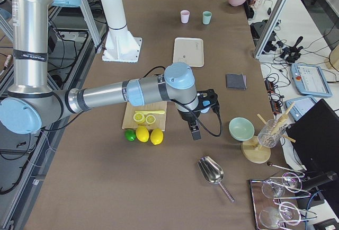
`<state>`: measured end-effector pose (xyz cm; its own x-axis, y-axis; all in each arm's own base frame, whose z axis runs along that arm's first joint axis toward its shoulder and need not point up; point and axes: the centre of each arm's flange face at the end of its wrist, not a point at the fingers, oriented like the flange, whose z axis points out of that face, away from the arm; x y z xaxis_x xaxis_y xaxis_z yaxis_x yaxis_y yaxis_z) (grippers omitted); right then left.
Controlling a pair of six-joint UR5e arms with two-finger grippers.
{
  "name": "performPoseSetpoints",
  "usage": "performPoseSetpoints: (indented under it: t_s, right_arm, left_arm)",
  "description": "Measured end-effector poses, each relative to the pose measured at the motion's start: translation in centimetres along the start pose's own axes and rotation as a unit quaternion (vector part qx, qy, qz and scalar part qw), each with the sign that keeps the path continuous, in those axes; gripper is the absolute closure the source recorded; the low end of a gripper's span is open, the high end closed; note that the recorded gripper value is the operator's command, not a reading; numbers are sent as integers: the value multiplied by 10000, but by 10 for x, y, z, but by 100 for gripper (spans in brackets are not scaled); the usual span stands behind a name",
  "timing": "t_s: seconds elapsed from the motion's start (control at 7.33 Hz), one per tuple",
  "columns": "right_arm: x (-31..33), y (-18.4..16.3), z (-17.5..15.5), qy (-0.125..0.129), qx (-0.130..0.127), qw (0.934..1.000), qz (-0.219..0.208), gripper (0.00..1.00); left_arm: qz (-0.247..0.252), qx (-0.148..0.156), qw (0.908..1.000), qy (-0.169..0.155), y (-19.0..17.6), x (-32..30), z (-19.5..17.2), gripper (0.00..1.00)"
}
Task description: Place all cups on tray
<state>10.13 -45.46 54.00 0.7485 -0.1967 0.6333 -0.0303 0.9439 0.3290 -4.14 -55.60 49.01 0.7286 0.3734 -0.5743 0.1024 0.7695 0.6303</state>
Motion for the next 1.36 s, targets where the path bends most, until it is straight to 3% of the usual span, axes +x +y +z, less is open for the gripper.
performPoseSetpoints:
  t_s: [0.27,0.55,0.68,0.95,1.09,1.23,1.36]
  right_arm:
    - [-36,-16,24,-176,-42,9971,735,0]
    - [-92,-36,53,-315,-29,9893,1427,0]
    - [-112,-41,65,-320,-35,9870,1575,0]
    - [-129,-42,77,-323,-79,9866,1598,0]
    - [-132,-42,79,-326,-89,9867,1591,0]
    - [-133,-42,79,-327,-90,9868,1583,0]
    - [-133,-43,79,-326,-88,9869,1579,0]
  left_arm:
    - [-917,-274,9945,434,9,64,41,2]
    - [-1659,-661,9802,854,32,138,73,2]
    - [-1865,-906,9735,965,44,177,93,2]
    - [-1899,-1221,9703,873,69,248,138,3]
    - [-1816,-1315,9710,834,81,271,152,18]
    - [-1740,-1394,9713,828,91,284,160,49]
    - [-1672,-1457,9715,830,98,290,164,60]
